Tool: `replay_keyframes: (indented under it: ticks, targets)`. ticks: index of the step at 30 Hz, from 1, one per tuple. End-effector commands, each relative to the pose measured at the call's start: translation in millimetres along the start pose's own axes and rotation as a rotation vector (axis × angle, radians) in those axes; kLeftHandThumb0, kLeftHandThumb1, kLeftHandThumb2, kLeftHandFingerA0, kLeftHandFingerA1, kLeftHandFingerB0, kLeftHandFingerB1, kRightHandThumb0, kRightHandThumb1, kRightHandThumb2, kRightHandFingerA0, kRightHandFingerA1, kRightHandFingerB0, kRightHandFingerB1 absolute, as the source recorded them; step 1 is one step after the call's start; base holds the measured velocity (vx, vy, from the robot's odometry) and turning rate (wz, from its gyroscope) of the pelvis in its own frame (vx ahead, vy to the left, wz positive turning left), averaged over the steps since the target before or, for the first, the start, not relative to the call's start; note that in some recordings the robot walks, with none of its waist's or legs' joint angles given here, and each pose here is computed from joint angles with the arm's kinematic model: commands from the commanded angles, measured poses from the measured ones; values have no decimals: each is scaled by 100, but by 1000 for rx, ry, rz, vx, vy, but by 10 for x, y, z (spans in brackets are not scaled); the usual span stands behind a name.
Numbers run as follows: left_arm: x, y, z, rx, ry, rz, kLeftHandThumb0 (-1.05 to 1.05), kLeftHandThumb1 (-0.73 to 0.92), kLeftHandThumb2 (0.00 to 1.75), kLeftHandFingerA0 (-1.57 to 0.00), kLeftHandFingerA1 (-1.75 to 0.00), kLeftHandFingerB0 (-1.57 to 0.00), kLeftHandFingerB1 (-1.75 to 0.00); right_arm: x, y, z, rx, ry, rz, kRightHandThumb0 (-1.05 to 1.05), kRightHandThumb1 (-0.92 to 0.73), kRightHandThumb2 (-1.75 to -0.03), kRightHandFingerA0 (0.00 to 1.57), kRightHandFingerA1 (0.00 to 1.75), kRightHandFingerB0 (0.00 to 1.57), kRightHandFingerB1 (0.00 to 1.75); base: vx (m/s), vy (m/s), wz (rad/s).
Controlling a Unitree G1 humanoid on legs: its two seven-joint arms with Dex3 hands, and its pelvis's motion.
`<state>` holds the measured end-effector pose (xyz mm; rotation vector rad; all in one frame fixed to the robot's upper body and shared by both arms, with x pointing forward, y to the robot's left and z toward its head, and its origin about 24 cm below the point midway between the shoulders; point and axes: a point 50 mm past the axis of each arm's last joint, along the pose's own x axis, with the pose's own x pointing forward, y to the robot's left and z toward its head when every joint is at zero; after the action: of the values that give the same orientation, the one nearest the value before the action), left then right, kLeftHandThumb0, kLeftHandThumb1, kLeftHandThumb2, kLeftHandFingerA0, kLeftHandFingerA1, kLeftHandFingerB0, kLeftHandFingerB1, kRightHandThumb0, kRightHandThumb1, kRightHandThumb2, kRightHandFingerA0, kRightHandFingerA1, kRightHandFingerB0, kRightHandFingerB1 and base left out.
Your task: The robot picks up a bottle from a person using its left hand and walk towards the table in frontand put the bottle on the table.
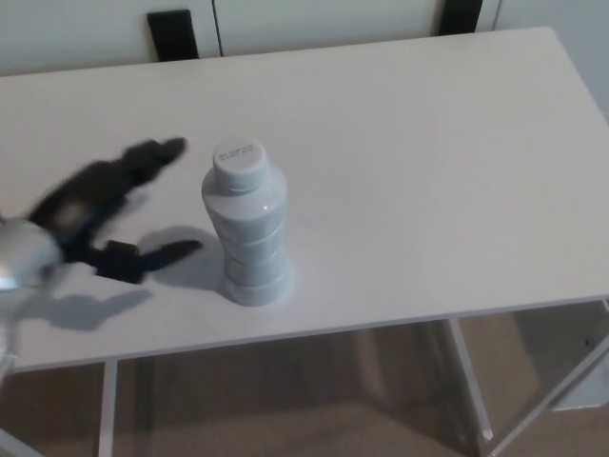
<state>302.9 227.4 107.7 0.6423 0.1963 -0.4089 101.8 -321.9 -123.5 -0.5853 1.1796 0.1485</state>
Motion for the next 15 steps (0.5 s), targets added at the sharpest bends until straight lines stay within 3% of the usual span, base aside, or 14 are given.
replay_keyframes:
  ticks: [1,3,4,5,6,7,8,11,12,15]
  targets:
    - [-315,208,-23,-17,-18,-35,-78,44,74,0,0,0,0,-11,-56,-31,14,26,-7,-40,-70,-60,73,48,54,40,0,0,0]
    - [-567,188,-157,-89,-60,0,-75,41,72,0,0,0,0,-14,-66,-29,-21,29,0,-40,-72,-62,68,46,52,40,0,0,0]
    - [-691,154,-199,-129,-79,16,-65,50,58,0,-2,0,0,-13,-63,-29,-32,31,2,-41,-71,-60,71,46,53,39,0,0,0]
    - [-750,126,-213,-158,-90,21,-65,50,58,0,-2,0,0,-14,-64,-28,-35,31,2,-41,-71,-60,71,46,53,39,0,0,0]
    - [-877,46,-229,-190,-123,28,-64,40,72,-3,-21,0,-1,-15,-74,-22,-38,30,8,-40,-71,-61,69,47,53,40,0,0,0]
    - [-979,-23,-224,-210,-152,29,-60,37,73,-4,-42,0,-8,-11,-81,-4,-36,28,9,-40,-70,-61,69,47,53,40,0,0,0]
    - [-1084,-107,-211,-229,-187,19,-54,36,72,-12,-46,0,-14,-6,-85,15,-27,25,8,-40,-71,-60,69,47,51,40,0,0,0]
    - [-1459,-479,-167,-305,-303,-102,-45,32,69,-22,-48,0,-20,7,-53,12,-26,43,13,-39,-71,-61,67,46,47,38,0,0,0]
    - [-1520,-542,-156,-315,-317,-127,-42,43,53,-30,-38,-5,-26,3,-49,-4,-37,47,13,-40,-71,-61,68,44,52,38,0,0,0]
    - [-1838,-841,-113,-427,-349,-267,-48,37,65,-31,-45,-18,-36,-12,-54,-45,-45,49,13,-39,-70,-61,65,45,53,39,0,0,0]
